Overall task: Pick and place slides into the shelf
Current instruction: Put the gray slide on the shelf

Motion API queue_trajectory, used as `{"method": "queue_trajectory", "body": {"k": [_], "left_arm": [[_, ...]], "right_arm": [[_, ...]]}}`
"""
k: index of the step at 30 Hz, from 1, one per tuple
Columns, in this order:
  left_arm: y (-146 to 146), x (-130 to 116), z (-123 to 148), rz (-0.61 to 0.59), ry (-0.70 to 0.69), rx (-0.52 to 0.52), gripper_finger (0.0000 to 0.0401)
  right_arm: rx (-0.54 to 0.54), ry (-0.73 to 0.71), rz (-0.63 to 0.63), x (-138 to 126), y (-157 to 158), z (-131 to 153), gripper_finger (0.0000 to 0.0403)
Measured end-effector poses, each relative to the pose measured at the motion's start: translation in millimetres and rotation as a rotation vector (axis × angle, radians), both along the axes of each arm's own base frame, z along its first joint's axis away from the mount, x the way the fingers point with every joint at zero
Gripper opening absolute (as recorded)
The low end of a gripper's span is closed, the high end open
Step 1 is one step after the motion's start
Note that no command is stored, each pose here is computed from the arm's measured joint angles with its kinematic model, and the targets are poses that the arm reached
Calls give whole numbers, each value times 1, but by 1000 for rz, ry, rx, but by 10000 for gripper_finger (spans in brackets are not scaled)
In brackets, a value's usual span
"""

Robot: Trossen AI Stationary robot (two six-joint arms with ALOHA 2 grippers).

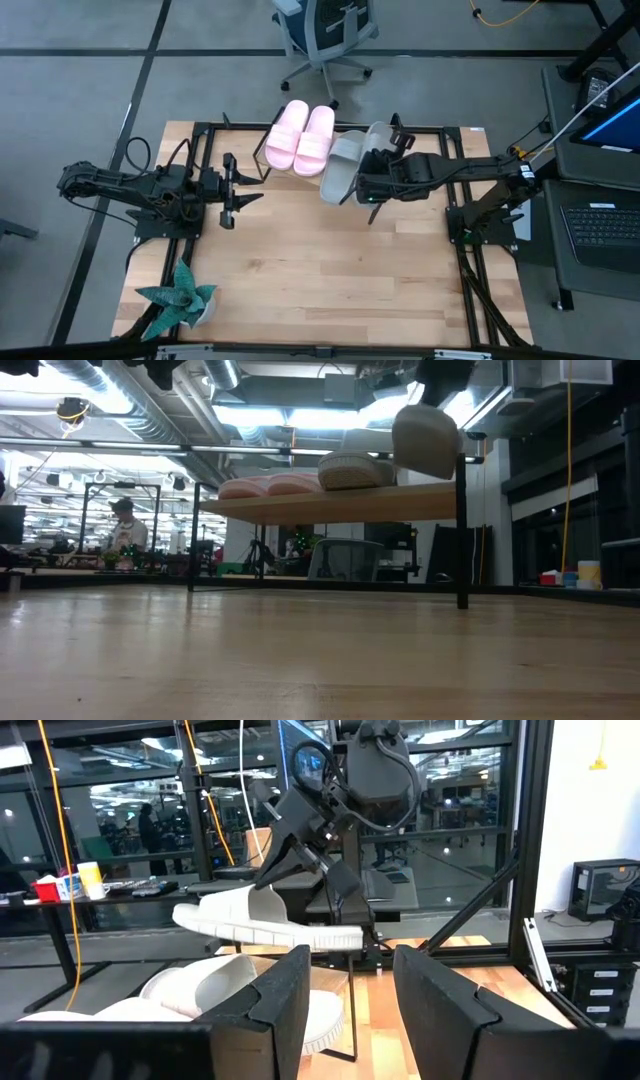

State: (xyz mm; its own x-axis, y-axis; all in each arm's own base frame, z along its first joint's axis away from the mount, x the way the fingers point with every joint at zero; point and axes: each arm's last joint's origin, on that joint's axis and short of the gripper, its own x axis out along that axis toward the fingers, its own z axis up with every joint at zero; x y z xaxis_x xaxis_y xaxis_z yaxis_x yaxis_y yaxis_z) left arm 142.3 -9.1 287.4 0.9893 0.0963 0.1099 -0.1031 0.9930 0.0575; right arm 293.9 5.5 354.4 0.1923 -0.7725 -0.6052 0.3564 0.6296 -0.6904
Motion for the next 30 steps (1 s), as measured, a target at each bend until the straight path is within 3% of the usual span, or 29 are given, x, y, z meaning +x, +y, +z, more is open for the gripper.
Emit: {"method": "queue_trajectory", "body": {"k": [6,15,30], "left_arm": [[0,0,0,0,0,0,139],[0,0,0,0,0,0,139],[0,0,-1,-7,4,-26,139]], "right_arm": [[-12,26,-1,-4,-1,7,2],[30,-71,-33,-7,0,40,1],[48,91,-69,20,-15,2,0]]}}
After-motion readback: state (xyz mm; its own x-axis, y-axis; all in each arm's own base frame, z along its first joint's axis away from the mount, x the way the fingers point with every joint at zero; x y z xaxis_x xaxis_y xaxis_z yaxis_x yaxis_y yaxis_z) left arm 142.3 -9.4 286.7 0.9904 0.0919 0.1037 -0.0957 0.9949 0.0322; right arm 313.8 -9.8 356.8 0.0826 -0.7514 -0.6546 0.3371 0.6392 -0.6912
